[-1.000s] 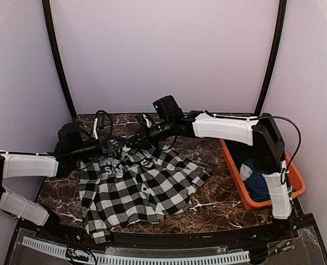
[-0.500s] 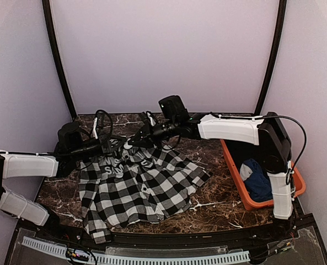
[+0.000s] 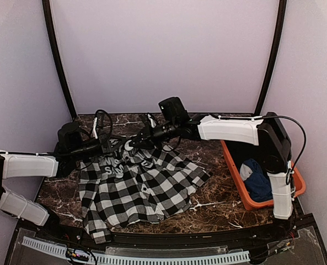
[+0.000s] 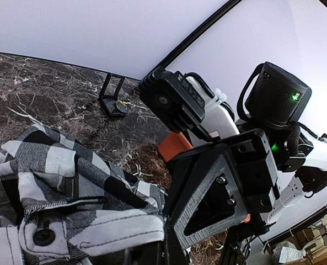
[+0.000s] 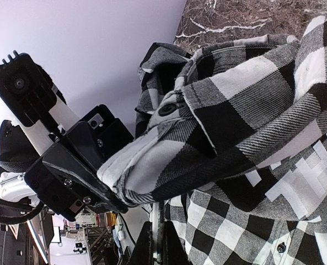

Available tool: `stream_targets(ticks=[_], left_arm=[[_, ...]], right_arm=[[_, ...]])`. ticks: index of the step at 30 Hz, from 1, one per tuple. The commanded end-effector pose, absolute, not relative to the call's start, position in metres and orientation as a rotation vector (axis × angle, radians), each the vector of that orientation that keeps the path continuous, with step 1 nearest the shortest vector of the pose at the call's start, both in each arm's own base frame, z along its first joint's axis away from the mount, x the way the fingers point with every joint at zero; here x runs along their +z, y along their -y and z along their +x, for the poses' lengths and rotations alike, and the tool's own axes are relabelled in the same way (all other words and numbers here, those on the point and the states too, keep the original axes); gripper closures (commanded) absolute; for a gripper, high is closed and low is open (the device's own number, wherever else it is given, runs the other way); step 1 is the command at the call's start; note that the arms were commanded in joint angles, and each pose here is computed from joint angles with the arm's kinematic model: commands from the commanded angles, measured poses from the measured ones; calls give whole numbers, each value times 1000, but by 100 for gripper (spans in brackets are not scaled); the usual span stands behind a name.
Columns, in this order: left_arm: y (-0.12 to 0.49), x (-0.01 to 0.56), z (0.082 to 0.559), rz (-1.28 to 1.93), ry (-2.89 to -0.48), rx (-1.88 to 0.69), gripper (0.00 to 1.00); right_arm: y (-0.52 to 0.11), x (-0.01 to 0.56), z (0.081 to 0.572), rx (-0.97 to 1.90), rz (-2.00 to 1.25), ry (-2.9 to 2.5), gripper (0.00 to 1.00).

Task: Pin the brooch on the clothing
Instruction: Cross the brooch on the flattened clothing.

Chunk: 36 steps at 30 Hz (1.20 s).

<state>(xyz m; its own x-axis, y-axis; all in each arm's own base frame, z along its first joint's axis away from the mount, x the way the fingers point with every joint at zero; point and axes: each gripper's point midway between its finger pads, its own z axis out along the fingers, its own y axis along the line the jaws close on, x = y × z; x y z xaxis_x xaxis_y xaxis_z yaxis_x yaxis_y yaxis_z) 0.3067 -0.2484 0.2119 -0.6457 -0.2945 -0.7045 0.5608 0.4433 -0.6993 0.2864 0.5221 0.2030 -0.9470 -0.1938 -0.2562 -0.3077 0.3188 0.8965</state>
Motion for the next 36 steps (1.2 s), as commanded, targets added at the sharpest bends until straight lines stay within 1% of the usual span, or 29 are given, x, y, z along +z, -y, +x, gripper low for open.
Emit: stream_targets(ticks=[1, 29, 36], left_arm=[[249, 225, 301, 249, -1818, -1328, 99], [253, 222, 298, 252, -1817, -1378, 99], [253, 220, 299, 244, -1823, -1375, 99]], right_arm=[[-520, 198, 292, 1697, -462, -2458, 100], [-533, 209, 301, 1752, -412, -2449, 100], [-538, 215, 296, 1781, -449, -2434, 100]])
